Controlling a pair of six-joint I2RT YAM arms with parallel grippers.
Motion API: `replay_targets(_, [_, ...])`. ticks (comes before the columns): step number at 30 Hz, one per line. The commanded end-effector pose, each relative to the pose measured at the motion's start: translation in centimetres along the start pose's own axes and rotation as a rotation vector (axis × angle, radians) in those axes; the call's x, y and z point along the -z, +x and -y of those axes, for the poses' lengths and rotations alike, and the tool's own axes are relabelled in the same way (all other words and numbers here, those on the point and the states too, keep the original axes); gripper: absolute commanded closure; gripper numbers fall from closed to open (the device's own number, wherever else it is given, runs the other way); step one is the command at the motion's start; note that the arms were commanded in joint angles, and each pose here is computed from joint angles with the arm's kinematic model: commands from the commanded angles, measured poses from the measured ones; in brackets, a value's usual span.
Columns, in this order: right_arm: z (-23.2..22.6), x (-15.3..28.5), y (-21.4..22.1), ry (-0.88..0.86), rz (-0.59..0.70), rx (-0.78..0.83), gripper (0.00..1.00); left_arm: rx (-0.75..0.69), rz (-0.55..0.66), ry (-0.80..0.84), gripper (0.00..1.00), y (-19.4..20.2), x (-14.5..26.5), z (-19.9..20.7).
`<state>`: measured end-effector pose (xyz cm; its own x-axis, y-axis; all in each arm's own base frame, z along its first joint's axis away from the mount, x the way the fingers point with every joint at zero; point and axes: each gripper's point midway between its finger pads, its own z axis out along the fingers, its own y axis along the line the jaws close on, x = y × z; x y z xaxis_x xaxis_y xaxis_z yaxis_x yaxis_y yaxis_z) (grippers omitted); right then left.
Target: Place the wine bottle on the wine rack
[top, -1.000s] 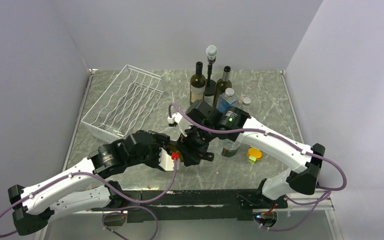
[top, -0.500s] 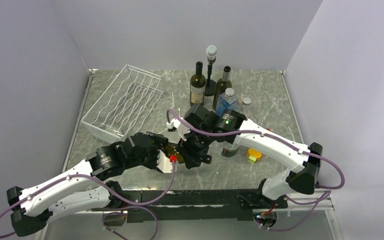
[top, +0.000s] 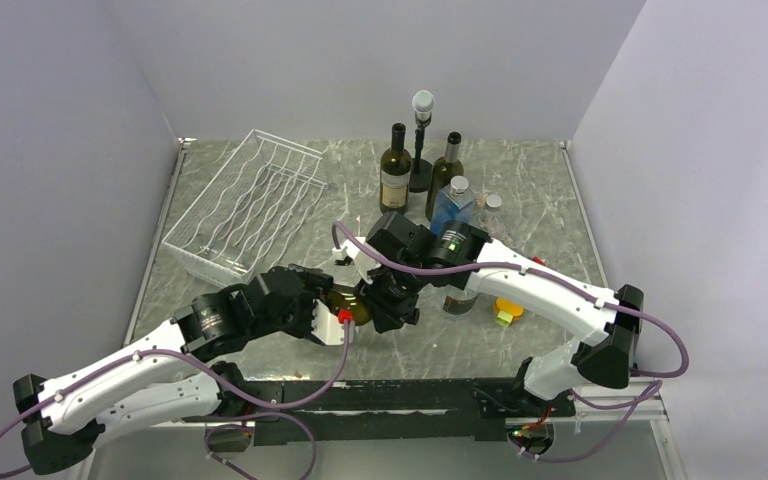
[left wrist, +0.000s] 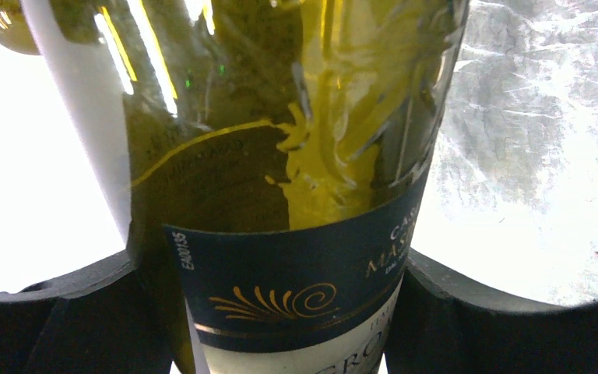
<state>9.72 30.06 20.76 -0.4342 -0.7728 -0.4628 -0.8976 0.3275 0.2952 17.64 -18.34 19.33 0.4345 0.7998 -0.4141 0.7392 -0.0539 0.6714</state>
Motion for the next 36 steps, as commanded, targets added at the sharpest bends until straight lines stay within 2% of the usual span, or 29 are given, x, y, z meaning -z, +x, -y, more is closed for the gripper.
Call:
replay_targets(1, [0.3,-0.8,-0.5,0.018,0.005,-0.004,0.7,0.094,0.215,-0.235,0.99,-4.7,2.6,-5.9])
replay_targets(4, [0.2,-1.0,-0.6,0.009,0.002,-0.006,0.7,0.102,0.232,-0.244,0.99,-4.9,2.8,-6.0])
replay_targets(8, [0.3,-1.0,-0.6,0.011,0.006,-0.004,1.0,0.114,0.219,-0.257,0.99,-4.6,2.9,-6.1])
replay_targets(11, [0.5,-0.8,-1.1,0.029,0.031,-0.008,1.0,0.115,0.213,-0.272,0.98,-4.4,2.9,-6.2])
replay_targets(12, [0.6,-0.6,-1.4,0.043,0.049,-0.009,1.0,0.118,0.212,-0.279,0.93,-4.3,2.9,-6.3])
replay_targets(15, [1.4,0.5,-3.4,0.134,0.143,-0.016,1.0,0.112,0.212,-0.291,0.59,-4.1,2.8,-6.2])
replay_targets(16, [2.0,1.1,-4.3,0.213,0.177,-0.019,1.0,0.096,0.214,-0.292,0.18,-4.0,2.6,-6.1])
replay_targets(17, [1.6,1.5,-5.1,0.227,0.194,-0.002,1.0,0.084,0.214,-0.299,0.03,-3.9,2.4,-6.0])
replay_targets(24, [2.6,3.0,-7.4,0.385,0.278,-0.026,1.0,0.041,0.178,-0.296,0.01,-3.1,1.4,-5.4])
replay_targets(30, [3.5,4.0,-7.7,0.412,0.333,-0.072,1.0,0.06,0.172,-0.276,0.01,-2.6,1.8,-4.7])
replay_targets(36, [4.7,3.6,-6.8,0.409,0.335,-0.119,1.0,0.115,0.178,-0.299,0.01,-2.1,3.2,-4.6])
